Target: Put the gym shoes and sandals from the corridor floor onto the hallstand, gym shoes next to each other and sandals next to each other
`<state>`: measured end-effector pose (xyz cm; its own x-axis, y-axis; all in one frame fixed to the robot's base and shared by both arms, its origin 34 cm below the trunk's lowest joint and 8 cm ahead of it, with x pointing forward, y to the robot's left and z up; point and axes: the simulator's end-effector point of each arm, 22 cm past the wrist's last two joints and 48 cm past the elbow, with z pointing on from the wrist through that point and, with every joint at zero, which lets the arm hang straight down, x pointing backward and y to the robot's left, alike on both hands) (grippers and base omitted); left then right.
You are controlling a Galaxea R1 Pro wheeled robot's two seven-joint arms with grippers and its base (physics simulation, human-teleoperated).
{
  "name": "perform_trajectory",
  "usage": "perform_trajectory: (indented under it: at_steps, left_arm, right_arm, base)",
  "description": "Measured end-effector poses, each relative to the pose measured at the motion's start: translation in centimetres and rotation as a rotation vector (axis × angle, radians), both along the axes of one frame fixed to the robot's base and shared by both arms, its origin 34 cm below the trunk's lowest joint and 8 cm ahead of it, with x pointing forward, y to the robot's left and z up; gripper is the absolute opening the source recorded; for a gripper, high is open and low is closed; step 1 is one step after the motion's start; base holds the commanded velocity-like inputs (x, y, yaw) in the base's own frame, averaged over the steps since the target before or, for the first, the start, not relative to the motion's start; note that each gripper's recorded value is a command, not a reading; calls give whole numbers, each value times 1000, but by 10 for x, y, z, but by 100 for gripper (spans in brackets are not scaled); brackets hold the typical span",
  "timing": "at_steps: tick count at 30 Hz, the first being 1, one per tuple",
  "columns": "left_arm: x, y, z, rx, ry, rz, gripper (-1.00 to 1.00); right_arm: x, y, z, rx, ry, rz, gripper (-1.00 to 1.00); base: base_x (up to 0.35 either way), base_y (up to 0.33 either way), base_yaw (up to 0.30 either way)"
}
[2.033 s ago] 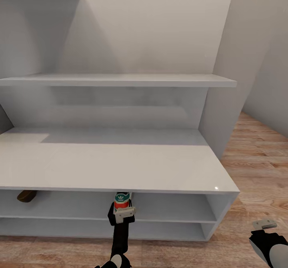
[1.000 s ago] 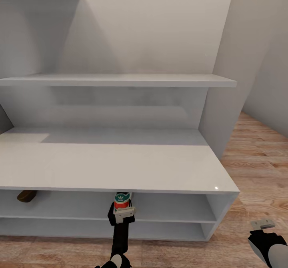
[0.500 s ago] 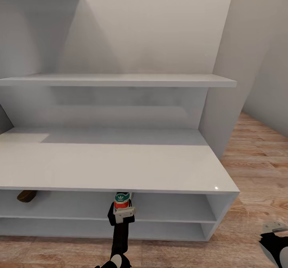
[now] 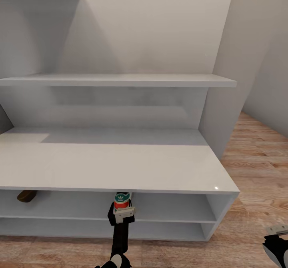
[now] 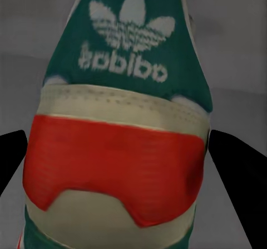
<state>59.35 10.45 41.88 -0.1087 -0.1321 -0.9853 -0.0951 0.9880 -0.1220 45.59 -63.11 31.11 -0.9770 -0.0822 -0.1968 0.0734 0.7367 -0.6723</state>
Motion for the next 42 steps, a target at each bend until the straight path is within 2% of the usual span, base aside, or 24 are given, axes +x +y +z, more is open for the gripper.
perform_trajectory:
  at_steps: [22, 31, 42]
  left_arm:
    - [0, -1, 0, 1, -2, -3, -100]
    - [0, -1, 0, 1, -1, -4, -100]
    - [0, -1, 0, 1, -1, -2, -100]
  right_arm:
    - [4, 15, -7, 16, -2, 6, 100]
    - [7, 29, -13, 32, -1, 18, 100]
    - [8, 33, -15, 36, 0, 21, 100]
  base:
    - [0, 0, 0]
    - [72, 0, 0]
    - [40, 0, 0]
